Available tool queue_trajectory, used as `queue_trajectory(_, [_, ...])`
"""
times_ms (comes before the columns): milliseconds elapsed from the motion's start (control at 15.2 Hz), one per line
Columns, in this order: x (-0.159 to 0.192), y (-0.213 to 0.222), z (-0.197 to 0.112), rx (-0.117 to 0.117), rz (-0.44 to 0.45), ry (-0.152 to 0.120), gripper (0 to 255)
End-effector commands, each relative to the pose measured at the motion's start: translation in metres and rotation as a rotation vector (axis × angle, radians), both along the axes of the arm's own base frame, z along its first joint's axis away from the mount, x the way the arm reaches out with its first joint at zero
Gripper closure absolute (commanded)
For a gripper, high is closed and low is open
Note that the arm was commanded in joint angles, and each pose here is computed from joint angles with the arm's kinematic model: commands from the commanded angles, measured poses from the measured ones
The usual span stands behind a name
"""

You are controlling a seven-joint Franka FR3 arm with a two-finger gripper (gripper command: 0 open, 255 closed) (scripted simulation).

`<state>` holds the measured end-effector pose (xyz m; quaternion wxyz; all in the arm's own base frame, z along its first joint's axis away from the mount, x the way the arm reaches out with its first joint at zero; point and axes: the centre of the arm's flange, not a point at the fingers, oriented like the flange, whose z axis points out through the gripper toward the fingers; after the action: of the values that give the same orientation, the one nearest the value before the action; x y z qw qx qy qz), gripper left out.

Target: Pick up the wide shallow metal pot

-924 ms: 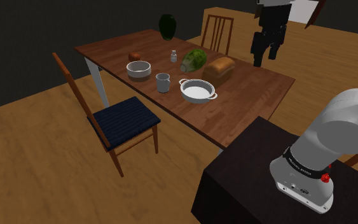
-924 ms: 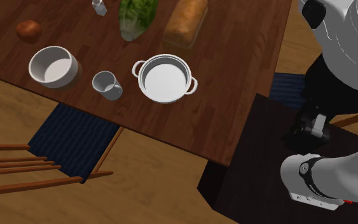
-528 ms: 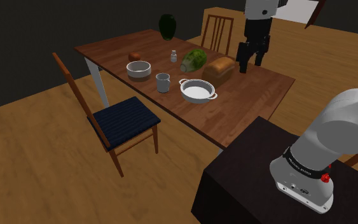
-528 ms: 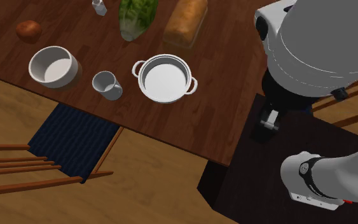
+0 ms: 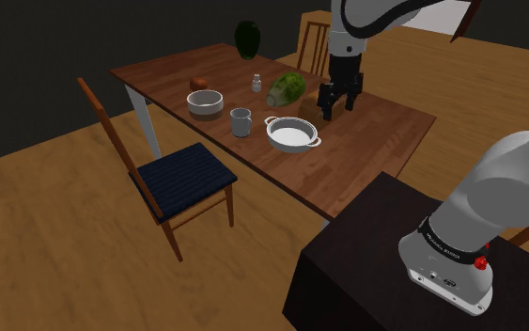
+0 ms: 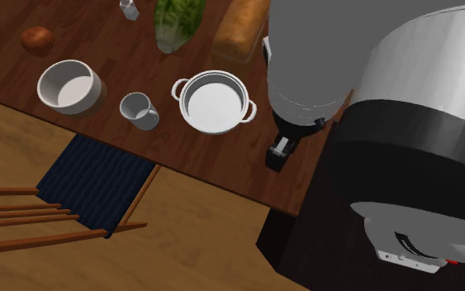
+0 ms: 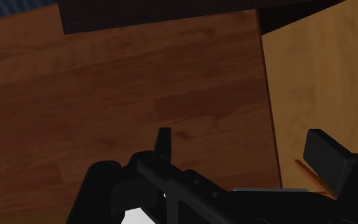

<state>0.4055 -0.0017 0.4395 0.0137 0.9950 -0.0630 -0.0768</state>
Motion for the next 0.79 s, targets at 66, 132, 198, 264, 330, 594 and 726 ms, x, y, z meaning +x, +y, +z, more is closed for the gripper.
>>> queue_trajectory(66, [0.031,0.002,-0.024,-0.006,-0.009,-0.017,0])
queue_trajectory(132, [0.04,0.002,-0.033,-0.007,-0.012,-0.022,0])
queue_trajectory(198, [0.049,0.002,-0.041,-0.009,-0.015,-0.027,0])
queue_trajectory(264, [0.059,0.001,-0.05,-0.011,-0.018,-0.031,0])
queue_trajectory(330, [0.068,0.001,-0.058,-0.013,-0.021,-0.036,0])
queue_trajectory(594, [0.106,-0.001,-0.091,-0.021,-0.032,-0.056,0])
queue_trajectory(726, [0.125,-0.002,-0.107,-0.025,-0.038,-0.065,0])
